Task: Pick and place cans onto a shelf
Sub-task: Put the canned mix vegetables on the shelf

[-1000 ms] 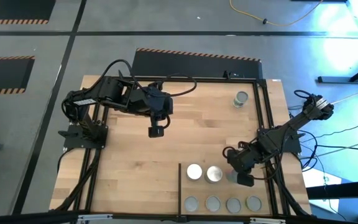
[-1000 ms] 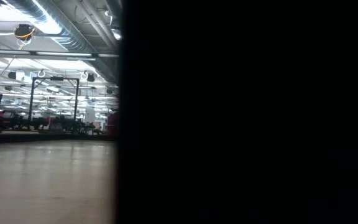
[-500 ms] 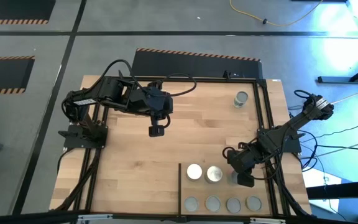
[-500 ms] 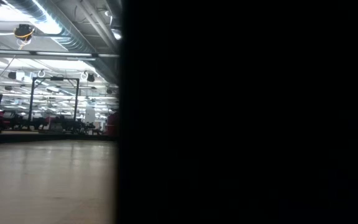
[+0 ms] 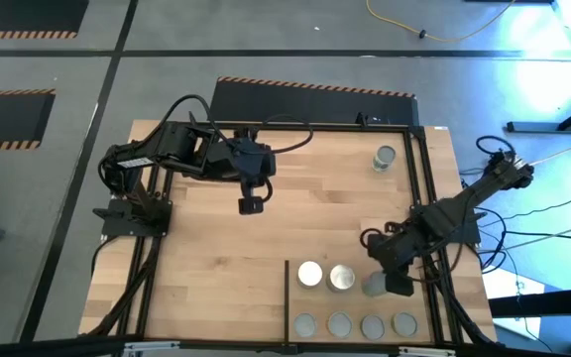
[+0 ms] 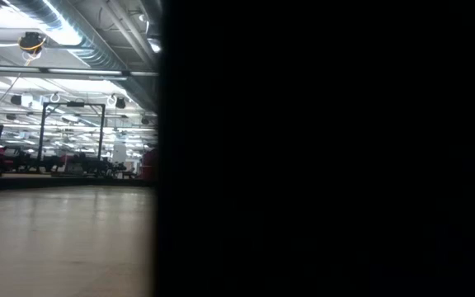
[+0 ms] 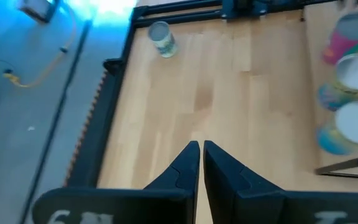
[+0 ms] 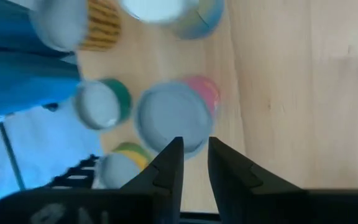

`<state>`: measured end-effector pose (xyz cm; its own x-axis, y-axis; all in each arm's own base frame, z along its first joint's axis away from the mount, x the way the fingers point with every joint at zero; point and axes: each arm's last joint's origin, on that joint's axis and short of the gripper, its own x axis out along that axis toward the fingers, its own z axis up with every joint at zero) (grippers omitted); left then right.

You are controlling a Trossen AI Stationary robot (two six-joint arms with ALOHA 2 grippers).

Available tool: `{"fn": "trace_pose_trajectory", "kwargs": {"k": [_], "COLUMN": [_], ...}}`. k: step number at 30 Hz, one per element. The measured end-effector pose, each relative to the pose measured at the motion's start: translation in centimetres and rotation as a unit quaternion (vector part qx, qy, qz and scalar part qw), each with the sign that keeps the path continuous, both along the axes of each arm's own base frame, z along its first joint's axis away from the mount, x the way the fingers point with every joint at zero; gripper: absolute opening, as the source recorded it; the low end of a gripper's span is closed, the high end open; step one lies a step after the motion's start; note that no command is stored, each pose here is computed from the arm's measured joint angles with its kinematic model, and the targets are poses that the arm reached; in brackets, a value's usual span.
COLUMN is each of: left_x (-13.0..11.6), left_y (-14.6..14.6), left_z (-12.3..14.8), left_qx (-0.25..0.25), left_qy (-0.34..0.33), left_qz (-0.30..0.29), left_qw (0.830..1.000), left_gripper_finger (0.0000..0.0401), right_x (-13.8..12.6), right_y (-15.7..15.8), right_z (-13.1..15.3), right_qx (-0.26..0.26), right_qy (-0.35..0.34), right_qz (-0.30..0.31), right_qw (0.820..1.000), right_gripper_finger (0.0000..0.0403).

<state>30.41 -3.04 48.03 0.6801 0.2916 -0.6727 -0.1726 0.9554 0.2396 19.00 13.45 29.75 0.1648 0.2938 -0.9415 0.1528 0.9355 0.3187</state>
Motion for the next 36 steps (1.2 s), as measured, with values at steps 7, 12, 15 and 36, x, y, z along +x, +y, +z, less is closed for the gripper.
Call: {"fn": "trace_pose_trajectory", "kwargs": {"k": [7, 12, 15, 36], "left_x": [0.1, 0.2, 0.3, 0.2], "left_y": [1.3, 2.7, 3.6, 6.4], "left_z": [0.0, 0.0, 0.0, -0.2], "left_qx": [0.052, 0.052, 0.052, -0.008], "left_qy": [0.018, 0.022, 0.023, 0.023], "left_qz": [-0.02, 0.001, 0.015, 0.01], "left_qw": [0.998, 0.998, 0.998, 1.0], "left_gripper_finger": [0.0016, 0.0016, 0.0016, 0.0016], "right_x": [-0.6, -1.2, -1.2, -0.4], "right_y": [-0.9, -2.3, -3.3, -20.0], "right_z": [5.6, 8.2, 8.8, 7.0], "right_qx": [-0.039, -0.153, -0.221, -0.2], "right_qy": [-0.081, -0.144, -0.17, 0.023], "right_qz": [-0.019, -0.034, -0.07, -0.508], "right_qw": [0.996, 0.977, 0.958, 0.838], "right_gripper_finger": [0.0075, 0.0075, 0.0075, 0.0075]}}
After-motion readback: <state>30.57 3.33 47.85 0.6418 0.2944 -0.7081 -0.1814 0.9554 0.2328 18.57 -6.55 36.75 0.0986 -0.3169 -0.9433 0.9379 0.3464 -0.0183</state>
